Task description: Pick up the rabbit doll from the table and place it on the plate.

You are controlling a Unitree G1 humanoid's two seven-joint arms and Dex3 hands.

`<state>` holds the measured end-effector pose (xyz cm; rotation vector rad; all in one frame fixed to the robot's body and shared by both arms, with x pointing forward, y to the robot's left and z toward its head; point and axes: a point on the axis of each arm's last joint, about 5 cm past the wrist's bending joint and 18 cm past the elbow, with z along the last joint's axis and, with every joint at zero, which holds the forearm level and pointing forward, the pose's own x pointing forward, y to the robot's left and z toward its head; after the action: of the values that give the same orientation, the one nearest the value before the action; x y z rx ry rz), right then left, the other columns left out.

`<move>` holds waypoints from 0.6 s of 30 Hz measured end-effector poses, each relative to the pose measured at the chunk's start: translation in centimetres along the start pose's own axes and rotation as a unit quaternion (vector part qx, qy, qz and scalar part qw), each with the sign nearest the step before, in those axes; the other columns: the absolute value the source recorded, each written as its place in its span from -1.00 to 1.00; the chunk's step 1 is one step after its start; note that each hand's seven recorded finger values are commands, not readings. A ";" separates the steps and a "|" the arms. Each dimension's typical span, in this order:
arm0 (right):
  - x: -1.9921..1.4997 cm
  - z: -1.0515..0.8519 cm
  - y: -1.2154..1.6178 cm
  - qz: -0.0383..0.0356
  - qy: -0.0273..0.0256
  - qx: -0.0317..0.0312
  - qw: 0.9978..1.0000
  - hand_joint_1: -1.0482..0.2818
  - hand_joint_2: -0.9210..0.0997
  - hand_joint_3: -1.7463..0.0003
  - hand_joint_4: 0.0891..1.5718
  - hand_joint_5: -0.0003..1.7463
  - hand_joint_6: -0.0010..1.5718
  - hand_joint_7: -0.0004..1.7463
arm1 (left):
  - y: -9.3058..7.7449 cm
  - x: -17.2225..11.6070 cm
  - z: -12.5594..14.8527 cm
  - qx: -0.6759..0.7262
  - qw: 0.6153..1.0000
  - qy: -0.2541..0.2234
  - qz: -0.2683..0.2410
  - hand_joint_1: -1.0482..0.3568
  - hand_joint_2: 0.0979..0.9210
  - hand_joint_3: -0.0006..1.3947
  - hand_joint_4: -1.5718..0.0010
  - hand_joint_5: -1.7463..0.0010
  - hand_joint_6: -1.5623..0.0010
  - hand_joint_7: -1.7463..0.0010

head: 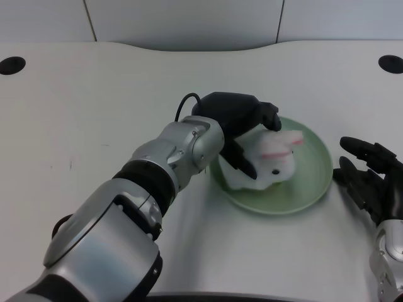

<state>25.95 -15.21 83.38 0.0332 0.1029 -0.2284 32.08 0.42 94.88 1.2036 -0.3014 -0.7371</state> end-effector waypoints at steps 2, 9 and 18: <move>0.01 0.02 0.00 0.000 -0.001 0.000 1.000 0.16 -1.00 0.75 -0.20 -0.08 0.04 -0.62 | 0.0 0.0 -0.1 0.009 1.000 0.000 -0.003 -0.74 0.92 -0.98 0.77 1.00 0.70 1.00; -0.03 -0.18 -0.30 0.000 0.008 0.016 1.000 0.20 -1.00 0.76 -0.17 -0.07 0.06 -0.61 | -0.2 0.0 -0.1 0.038 0.999 0.008 0.005 -0.77 1.00 -0.97 0.99 1.00 0.87 1.00; -0.05 -0.27 -0.44 0.003 0.009 0.018 1.000 0.17 -1.00 0.77 -0.08 -0.17 0.10 -0.66 | 0.8 -0.5 -1.3 0.019 0.999 0.011 0.036 -0.74 1.00 -0.90 1.00 1.00 0.92 0.98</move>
<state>25.77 -15.62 83.11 0.0723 0.1174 -0.2237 32.77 1.82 95.27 1.2305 -0.3395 -0.6585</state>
